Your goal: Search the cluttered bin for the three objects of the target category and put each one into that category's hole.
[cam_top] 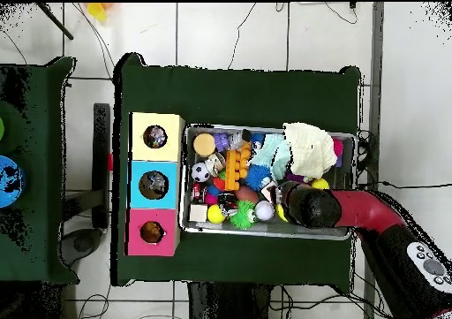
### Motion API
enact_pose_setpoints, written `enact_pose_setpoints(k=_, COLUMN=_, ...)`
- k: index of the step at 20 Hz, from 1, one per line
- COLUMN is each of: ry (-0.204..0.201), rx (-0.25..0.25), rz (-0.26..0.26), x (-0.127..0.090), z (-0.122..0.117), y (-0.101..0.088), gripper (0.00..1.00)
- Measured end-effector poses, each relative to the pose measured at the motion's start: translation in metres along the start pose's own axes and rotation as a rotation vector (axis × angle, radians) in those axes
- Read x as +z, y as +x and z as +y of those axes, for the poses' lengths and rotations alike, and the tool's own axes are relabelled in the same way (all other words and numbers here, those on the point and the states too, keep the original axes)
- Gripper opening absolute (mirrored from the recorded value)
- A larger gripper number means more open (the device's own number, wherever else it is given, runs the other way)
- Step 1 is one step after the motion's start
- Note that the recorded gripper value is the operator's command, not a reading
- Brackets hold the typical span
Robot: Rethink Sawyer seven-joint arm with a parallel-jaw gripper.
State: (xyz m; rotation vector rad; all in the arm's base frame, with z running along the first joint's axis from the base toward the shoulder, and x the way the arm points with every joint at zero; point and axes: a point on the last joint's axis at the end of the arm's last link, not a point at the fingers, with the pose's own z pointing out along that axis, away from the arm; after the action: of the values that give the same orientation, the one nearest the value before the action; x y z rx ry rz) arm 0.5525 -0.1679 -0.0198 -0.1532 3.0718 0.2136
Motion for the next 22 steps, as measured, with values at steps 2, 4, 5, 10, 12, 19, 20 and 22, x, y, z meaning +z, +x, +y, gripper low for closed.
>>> enact_pose_setpoints(k=2, ry=0.001, rx=-0.006, rz=-0.003, x=0.001, z=0.004, y=-0.002, gripper=1.0)
enact_pose_setpoints(k=4, ry=0.011, rx=-0.016, rz=-0.011, x=0.001, z=0.008, y=-0.002, gripper=1.0)
enact_pose_setpoints(k=5, ry=0.014, rx=-0.018, rz=-0.013, x=0.001, z=0.008, y=-0.002, gripper=1.0)
enact_pose_setpoints(k=10, ry=0.059, rx=-0.063, rz=-0.044, x=-0.002, z=0.021, y=0.01, gripper=1.0)
enact_pose_setpoints(k=12, ry=0.071, rx=-0.083, rz=-0.051, x=-0.002, z=0.026, y=0.015, gripper=1.0)
enact_pose_setpoints(k=19, ry=0.12, rx=-0.176, rz=-0.113, x=-0.001, z=0.064, y=0.051, gripper=1.0)
enact_pose_setpoints(k=20, ry=0.121, rx=-0.181, rz=-0.122, x=-0.001, z=0.07, y=0.058, gripper=1.0)
enact_pose_setpoints(k=22, ry=0.122, rx=-0.192, rz=-0.138, x=0.0, z=0.082, y=0.077, gripper=1.0)
